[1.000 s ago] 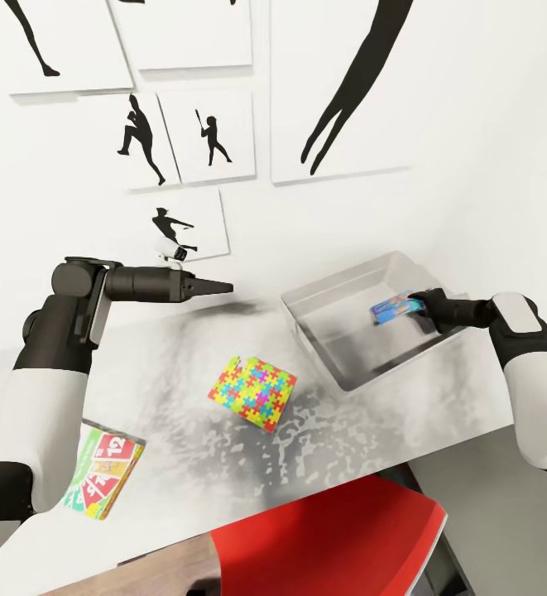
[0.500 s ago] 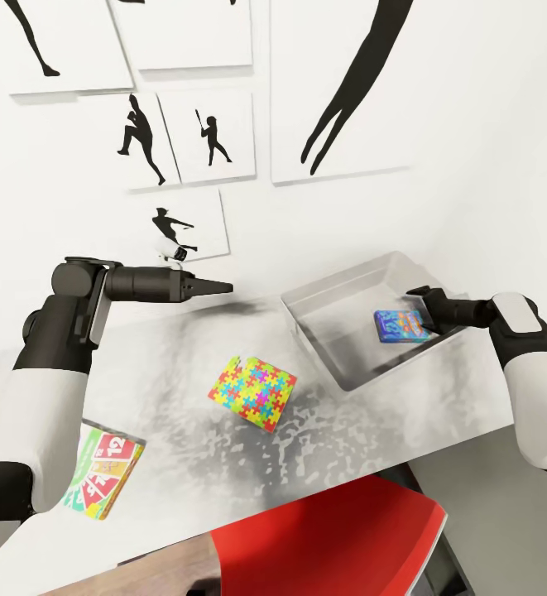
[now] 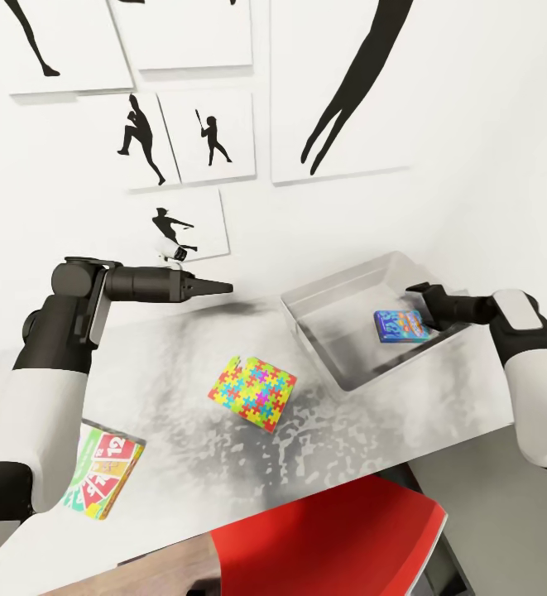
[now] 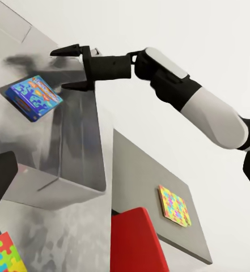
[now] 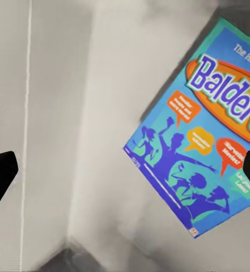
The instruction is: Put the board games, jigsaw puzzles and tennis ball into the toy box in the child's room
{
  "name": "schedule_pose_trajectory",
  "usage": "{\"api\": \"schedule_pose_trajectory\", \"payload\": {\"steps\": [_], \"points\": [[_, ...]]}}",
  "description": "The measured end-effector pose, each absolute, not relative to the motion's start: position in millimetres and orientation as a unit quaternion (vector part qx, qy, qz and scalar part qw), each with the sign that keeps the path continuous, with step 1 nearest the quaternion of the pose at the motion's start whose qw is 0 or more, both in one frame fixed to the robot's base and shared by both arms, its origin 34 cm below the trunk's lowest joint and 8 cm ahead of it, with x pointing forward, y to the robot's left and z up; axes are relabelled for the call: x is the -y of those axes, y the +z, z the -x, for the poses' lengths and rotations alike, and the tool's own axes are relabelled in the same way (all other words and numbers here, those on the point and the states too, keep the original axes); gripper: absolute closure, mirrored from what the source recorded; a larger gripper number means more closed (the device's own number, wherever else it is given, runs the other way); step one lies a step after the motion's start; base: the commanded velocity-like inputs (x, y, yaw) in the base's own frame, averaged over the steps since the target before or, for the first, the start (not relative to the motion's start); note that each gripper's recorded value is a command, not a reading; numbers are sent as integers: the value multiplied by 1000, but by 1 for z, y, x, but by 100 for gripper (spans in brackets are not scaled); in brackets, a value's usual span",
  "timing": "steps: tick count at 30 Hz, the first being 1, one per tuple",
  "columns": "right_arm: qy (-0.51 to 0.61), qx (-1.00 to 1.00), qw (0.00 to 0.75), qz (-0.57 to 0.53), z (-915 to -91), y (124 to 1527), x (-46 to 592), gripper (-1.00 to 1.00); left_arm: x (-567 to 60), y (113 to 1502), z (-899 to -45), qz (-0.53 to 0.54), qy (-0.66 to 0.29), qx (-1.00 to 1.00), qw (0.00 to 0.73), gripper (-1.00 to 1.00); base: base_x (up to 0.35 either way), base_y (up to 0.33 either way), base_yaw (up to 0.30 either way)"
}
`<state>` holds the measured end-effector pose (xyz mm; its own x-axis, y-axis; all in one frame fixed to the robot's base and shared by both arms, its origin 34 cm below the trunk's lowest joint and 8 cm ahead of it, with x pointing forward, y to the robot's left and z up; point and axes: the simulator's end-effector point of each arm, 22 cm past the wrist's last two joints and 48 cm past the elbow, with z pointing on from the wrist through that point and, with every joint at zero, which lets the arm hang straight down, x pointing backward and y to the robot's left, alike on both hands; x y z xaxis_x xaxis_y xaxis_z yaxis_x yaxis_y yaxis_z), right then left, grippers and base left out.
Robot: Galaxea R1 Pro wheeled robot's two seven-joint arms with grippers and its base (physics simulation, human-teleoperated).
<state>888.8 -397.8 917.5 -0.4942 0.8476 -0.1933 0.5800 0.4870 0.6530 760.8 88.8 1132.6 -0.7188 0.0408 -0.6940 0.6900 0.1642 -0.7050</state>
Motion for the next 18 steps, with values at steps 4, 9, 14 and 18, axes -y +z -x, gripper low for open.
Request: {"api": "schedule_pose_trajectory", "payload": {"steps": [4, 9, 14, 18], "points": [[273, -823, 268, -421, -897, 933, 395, -100, -89, 1132, -761, -256, -593, -713, 273, -100, 0, 0, 0], [301, -822, 289, -389, -909, 964, 385, -100, -90, 1132, -761, -256, -593, -713, 273, -100, 0, 0, 0], [321, -819, 310, -361, -917, 993, 379, -100, -92, 1131, -762, -255, -592, -714, 273, -100, 0, 0, 0], [328, -818, 323, -345, -921, 1010, 376, -100, -94, 1131, -762, -254, -591, -715, 274, -100, 0, 0, 0]]}}
